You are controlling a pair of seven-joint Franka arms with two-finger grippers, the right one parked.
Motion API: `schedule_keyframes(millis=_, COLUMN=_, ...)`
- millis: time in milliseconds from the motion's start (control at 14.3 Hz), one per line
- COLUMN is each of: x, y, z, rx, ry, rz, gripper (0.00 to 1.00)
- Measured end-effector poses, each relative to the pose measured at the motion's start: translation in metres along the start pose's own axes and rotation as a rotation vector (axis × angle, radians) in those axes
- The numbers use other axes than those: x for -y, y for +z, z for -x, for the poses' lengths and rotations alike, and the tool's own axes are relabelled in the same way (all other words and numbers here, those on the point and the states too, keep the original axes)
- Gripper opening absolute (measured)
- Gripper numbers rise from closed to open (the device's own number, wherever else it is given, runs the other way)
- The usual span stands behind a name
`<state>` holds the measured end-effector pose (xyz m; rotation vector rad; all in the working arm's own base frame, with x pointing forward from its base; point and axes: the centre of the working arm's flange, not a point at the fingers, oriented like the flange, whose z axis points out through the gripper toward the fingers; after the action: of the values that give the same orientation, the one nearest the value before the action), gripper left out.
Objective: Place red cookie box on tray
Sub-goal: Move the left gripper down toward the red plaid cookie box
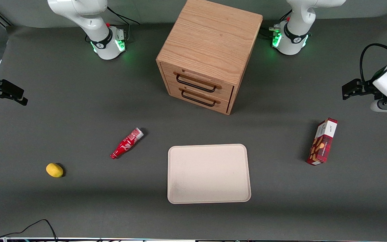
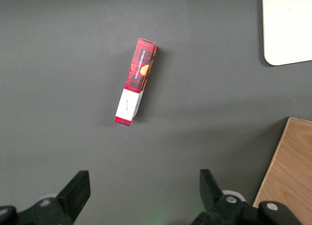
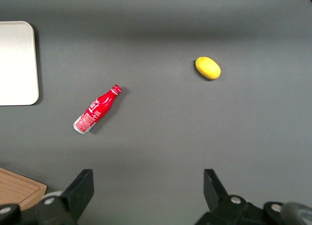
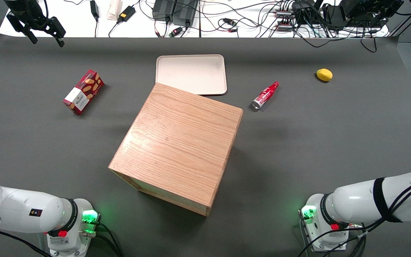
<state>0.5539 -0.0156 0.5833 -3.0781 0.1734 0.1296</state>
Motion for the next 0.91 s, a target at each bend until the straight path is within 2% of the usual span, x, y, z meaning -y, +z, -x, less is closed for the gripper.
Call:
schedule_keyframes(millis=350, x=0.001, y=-0.002, z=-0.001, rx=-0.003, ry=-0.003, rz=0.0, gripper=1.0)
schedule_keyframes(millis=559, x=0.002, y=0.005, z=-0.005, rx=0.008, ry=-0.004, rz=-0.001, gripper=1.0)
schedule_keyframes(millis=909, x=0.009, y=0.046, z=-0.034, rx=0.03, ry=-0.002, rz=-0.013, gripper=1.0)
